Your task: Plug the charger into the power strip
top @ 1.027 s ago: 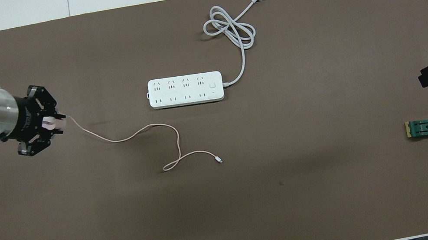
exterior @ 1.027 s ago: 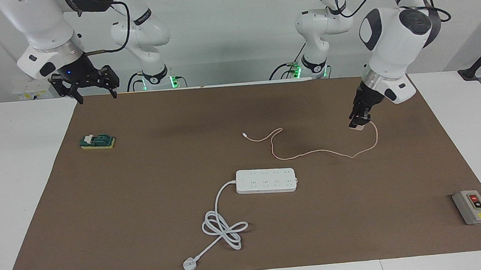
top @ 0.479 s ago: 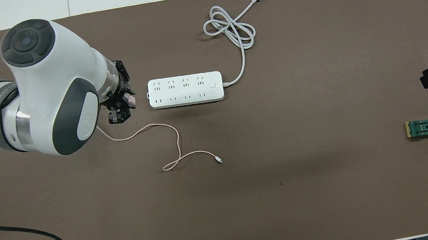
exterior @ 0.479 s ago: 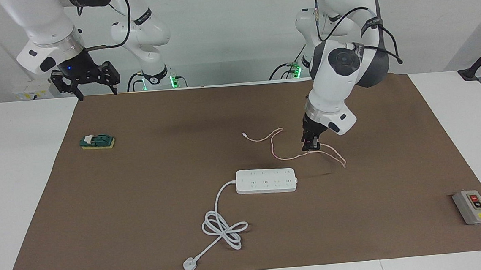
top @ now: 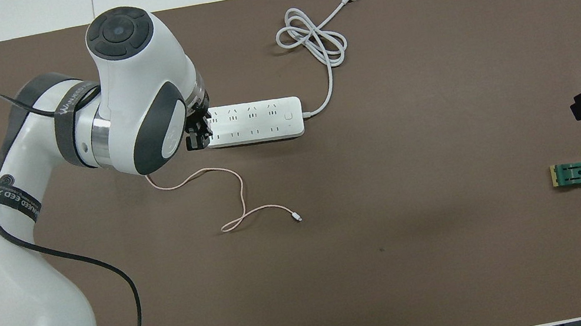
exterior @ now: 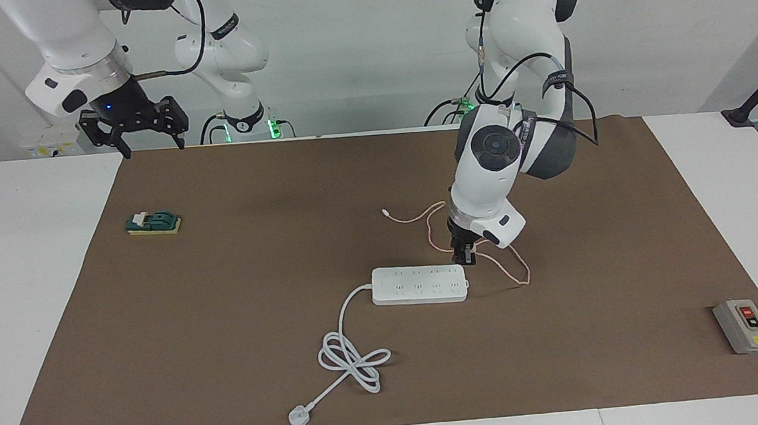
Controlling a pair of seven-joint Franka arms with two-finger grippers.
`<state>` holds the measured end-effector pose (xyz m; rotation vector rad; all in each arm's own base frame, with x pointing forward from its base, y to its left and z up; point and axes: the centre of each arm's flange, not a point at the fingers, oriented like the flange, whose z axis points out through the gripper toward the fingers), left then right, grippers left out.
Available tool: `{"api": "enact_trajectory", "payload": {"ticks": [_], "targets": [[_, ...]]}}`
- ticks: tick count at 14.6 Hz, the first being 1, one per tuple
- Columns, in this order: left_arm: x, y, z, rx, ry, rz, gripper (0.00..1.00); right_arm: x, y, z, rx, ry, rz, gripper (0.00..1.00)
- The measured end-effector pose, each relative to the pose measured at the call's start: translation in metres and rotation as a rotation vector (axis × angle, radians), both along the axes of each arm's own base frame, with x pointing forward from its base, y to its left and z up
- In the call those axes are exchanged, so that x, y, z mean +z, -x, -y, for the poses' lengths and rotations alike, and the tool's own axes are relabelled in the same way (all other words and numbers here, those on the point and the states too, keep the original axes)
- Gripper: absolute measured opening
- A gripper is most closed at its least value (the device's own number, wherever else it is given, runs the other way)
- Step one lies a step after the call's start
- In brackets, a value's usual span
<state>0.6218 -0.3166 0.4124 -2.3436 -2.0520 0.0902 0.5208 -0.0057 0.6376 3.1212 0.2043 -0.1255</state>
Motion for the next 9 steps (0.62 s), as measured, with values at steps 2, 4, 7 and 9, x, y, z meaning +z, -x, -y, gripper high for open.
{"api": "enact_trajectory", "payload": {"ticks": [2, 4, 7, 9], "targets": [[0.002, -0.003, -0.004, 0.007, -0.004, 0.003, 0.31, 0.001, 0.001, -0.001, 0.001, 0.0, 0.002, 1.0], [0.003, -0.004, -0.006, 0.003, -0.017, 0.015, 0.31, 0.001, 0.001, -0.001, 0.001, 0.0, 0.003, 1.0], [0.0, -0.005, -0.005, 0.004, -0.018, 0.029, 0.31, 0.001, 0.001, -0.001, 0.002, 0.0, 0.003, 1.0], [-0.011, -0.003, -0.004, 0.037, -0.021, 0.024, 0.31, 0.001, 0.001, -0.001, 0.003, 0.0, 0.003, 1.0]]}}
